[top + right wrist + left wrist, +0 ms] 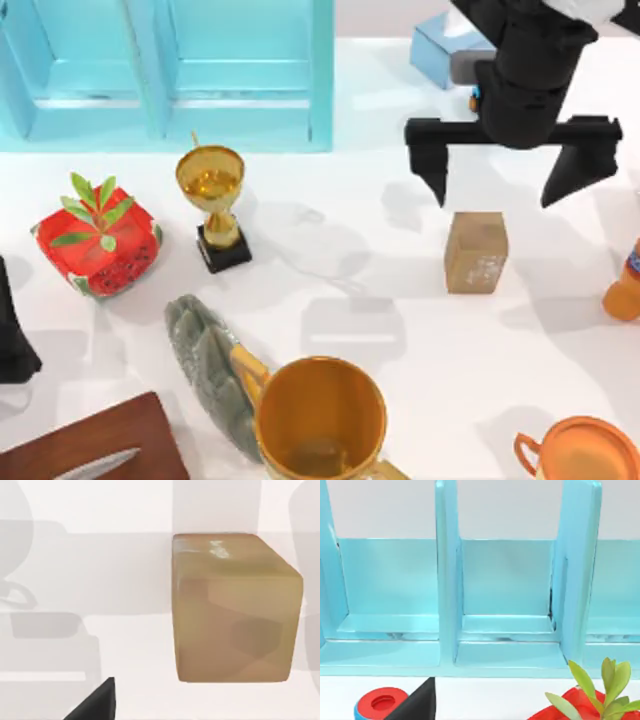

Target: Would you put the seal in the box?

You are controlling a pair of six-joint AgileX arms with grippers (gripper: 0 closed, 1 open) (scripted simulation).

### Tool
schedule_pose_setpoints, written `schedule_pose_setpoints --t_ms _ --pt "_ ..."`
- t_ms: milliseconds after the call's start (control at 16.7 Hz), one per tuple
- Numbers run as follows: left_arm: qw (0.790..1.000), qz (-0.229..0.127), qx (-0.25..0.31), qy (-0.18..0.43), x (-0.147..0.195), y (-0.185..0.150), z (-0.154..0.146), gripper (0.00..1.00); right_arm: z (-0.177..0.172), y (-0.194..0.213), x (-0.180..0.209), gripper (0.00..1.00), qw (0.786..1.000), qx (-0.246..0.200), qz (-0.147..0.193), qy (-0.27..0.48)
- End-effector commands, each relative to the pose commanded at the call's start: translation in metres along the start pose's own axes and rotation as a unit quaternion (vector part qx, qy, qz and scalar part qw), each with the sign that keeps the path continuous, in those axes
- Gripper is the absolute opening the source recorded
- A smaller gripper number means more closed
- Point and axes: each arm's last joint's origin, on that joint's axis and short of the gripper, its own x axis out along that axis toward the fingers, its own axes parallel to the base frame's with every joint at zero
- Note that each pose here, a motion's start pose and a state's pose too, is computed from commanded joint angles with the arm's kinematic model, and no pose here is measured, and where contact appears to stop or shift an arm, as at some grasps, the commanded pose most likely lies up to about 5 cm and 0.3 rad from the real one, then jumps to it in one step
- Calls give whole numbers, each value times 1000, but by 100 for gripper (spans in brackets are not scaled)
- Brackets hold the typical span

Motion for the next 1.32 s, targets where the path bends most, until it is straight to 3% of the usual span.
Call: schedule_pose_setpoints --t_ms 480,780,1320 --pt "1000 0 0 0 0 0 0 100 1 2 86 100 1000 -1 1 -3" --pt "1000 0 0 0 0 0 0 100 -1 1 95 100 1000 -1 0 -1" --pt "1000 0 0 0 0 0 0 100 -1 1 95 32 1000 -1 0 -1"
